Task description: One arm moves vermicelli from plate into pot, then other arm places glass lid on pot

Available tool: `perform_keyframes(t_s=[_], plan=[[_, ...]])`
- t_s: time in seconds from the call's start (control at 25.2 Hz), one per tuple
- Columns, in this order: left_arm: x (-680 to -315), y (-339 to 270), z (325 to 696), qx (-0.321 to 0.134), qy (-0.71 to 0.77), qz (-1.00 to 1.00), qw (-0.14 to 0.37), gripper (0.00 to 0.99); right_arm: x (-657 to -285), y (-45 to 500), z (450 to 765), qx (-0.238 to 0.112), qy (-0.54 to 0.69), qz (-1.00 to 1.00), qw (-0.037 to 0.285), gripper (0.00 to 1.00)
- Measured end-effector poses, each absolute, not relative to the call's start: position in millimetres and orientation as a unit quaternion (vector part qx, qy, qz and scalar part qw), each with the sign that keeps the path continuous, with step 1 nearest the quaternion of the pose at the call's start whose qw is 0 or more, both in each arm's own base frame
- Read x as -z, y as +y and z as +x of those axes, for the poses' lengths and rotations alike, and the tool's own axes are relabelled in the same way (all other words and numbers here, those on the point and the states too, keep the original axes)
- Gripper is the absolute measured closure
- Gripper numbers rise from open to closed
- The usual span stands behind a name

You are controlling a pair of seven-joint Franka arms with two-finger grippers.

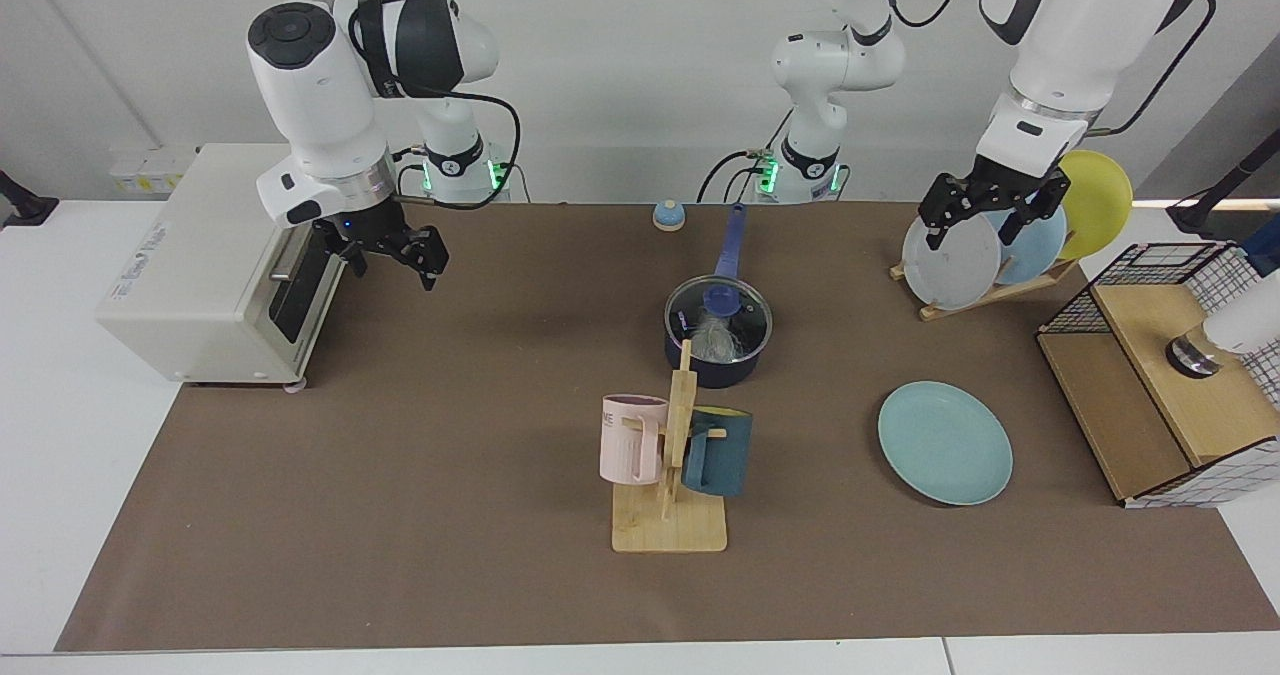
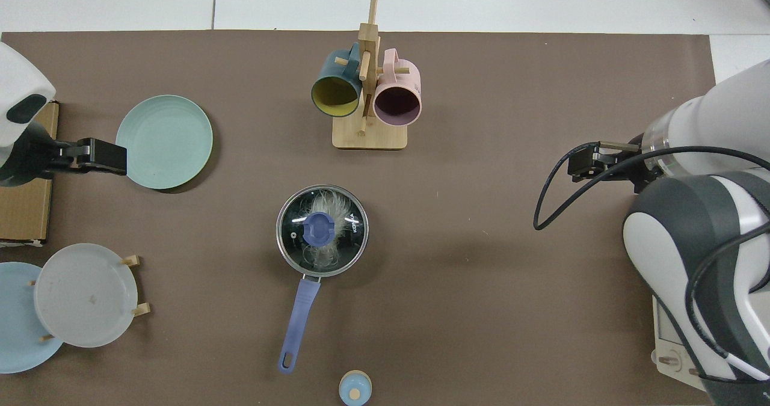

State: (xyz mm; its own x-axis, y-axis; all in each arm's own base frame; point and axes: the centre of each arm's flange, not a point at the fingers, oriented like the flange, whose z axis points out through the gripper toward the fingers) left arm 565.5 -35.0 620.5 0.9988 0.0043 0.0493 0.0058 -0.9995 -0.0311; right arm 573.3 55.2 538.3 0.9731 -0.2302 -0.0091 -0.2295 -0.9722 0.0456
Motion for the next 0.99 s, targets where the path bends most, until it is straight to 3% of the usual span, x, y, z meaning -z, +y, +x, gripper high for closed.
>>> perform_keyframes(t_s=[0.56, 0.99], plan=[[-620.5, -35.0, 565.5, 0.025, -0.003, -1.0, 0.016, 0.0, -573.9, 27.0, 559.2, -0.011, -0.102, 0.995, 0.009, 0.0], [-620.5, -35.0, 565.5, 0.025, -0.003, -1.0, 0.016, 0.0, -573.7, 23.9, 558.1, -0.007, -0.09, 0.996, -0.008, 0.0]])
